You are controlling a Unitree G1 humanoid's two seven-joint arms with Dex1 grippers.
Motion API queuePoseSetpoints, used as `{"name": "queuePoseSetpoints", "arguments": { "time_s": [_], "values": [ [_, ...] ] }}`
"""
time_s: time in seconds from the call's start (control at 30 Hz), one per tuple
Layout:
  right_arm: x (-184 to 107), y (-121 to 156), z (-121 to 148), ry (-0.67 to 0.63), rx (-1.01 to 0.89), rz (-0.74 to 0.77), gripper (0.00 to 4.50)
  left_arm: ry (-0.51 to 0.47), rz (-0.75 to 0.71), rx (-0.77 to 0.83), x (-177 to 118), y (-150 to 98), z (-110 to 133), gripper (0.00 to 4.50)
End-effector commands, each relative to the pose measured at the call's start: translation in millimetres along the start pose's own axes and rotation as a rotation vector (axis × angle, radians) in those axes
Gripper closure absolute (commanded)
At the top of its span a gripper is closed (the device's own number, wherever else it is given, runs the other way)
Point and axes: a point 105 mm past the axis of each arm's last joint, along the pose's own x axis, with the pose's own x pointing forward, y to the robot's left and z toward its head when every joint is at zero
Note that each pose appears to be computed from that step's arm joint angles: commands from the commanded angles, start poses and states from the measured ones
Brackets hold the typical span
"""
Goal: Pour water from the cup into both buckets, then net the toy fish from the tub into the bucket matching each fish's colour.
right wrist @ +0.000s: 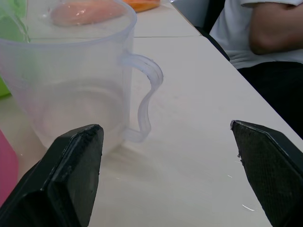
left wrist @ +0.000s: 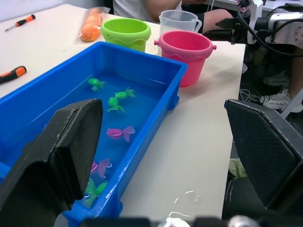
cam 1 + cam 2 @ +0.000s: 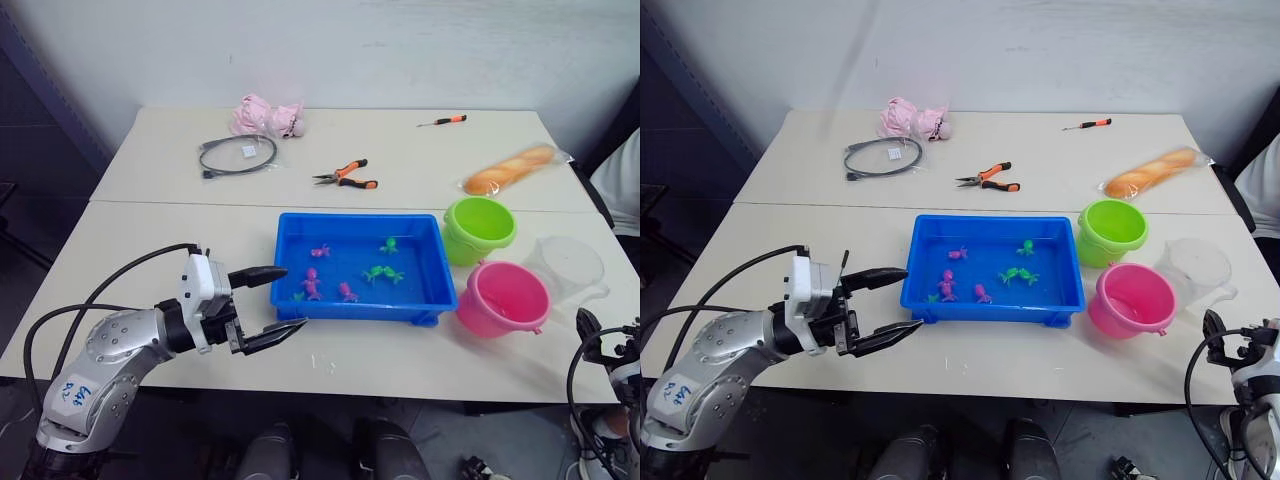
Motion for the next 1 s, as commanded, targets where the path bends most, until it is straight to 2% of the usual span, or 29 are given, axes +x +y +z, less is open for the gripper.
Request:
{"name": "queuePoseSetpoints", "arguments": {
  "time_s": [0.03, 0.2, 0.5, 0.8, 0.87, 0.93, 1.0],
  "values": [
    [5, -4, 11, -0.039, -0.015, 0.001, 0.00, -0.017, -0.011, 0.036, 1, -5, 8, 0.10],
    [17, -2, 12, -0.051, -0.014, -0.011, 0.00, -0.018, -0.011, 0.039, 2, -4, 8, 0.10],
    [32, -14, 8, -0.042, -0.008, -0.108, 0.00, -0.020, -0.013, 0.051, 4, -3, 9, 0.10],
    [48, -16, 14, -0.099, 0.137, -0.131, 0.00, -0.017, -0.008, 0.069, 6, 0, 10, 0.10],
    [52, -14, 16, -0.108, 0.168, -0.115, 0.54, -0.016, -0.009, 0.071, 6, 0, 10, 0.00],
    [55, -13, 19, -0.116, 0.196, -0.106, 1.37, -0.014, -0.009, 0.073, 6, 0, 9, 0.00],
    [57, -13, 22, -0.126, 0.212, -0.102, 2.43, -0.011, -0.009, 0.075, 6, 0, 9, 0.00]
  ]
}}
